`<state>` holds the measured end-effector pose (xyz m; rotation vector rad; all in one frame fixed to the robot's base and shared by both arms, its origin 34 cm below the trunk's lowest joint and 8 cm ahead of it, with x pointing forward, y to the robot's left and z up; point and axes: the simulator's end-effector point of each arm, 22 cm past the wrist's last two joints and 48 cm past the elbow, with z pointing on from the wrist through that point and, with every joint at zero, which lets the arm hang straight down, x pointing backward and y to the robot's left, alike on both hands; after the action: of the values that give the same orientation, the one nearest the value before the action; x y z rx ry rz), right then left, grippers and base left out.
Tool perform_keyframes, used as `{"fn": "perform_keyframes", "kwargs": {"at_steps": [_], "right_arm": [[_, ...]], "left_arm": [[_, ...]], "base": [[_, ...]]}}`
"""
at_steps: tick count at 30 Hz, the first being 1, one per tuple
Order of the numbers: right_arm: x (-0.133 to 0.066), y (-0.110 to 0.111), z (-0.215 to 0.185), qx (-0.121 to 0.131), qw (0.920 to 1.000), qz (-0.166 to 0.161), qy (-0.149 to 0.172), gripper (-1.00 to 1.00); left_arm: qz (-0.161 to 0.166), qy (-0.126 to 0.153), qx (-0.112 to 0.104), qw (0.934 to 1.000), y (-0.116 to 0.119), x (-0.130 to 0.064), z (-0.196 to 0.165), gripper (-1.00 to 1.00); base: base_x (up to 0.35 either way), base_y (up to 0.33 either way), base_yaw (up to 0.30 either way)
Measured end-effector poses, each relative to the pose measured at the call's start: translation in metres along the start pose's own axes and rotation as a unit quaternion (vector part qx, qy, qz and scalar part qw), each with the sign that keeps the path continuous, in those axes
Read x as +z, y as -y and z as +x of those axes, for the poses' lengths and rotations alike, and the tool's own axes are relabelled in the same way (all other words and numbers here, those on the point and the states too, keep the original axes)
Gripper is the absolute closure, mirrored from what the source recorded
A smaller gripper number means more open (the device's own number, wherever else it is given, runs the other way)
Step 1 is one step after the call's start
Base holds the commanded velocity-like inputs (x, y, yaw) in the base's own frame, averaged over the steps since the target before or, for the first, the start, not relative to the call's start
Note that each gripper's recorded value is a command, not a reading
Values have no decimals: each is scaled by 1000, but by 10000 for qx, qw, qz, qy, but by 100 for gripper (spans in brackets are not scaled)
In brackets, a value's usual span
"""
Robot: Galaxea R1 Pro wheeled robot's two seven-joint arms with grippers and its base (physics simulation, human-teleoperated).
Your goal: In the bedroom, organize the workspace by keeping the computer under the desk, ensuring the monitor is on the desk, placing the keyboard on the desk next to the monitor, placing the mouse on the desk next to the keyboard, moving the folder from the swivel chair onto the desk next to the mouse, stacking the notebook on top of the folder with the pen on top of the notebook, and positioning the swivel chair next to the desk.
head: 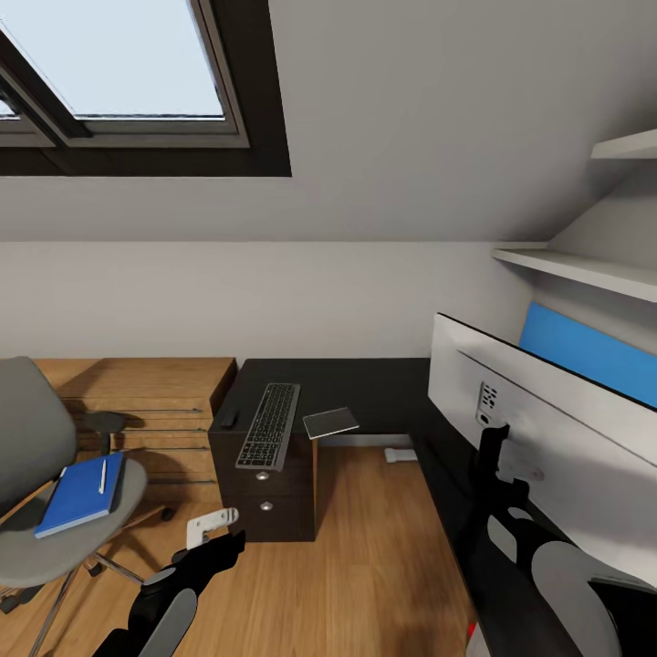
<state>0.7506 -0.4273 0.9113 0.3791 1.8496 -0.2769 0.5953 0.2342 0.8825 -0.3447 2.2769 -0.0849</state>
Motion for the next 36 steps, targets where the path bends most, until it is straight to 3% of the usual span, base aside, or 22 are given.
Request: {"fn": "perform_keyframes", "kwargs": {"at_steps": [36], "right_arm": [[0,-1,0,186,9998,17,22,100]], "left_arm": [[-1,-8,-3,10000,0,0,1,-100]], "base": [[0,0,0]]}}
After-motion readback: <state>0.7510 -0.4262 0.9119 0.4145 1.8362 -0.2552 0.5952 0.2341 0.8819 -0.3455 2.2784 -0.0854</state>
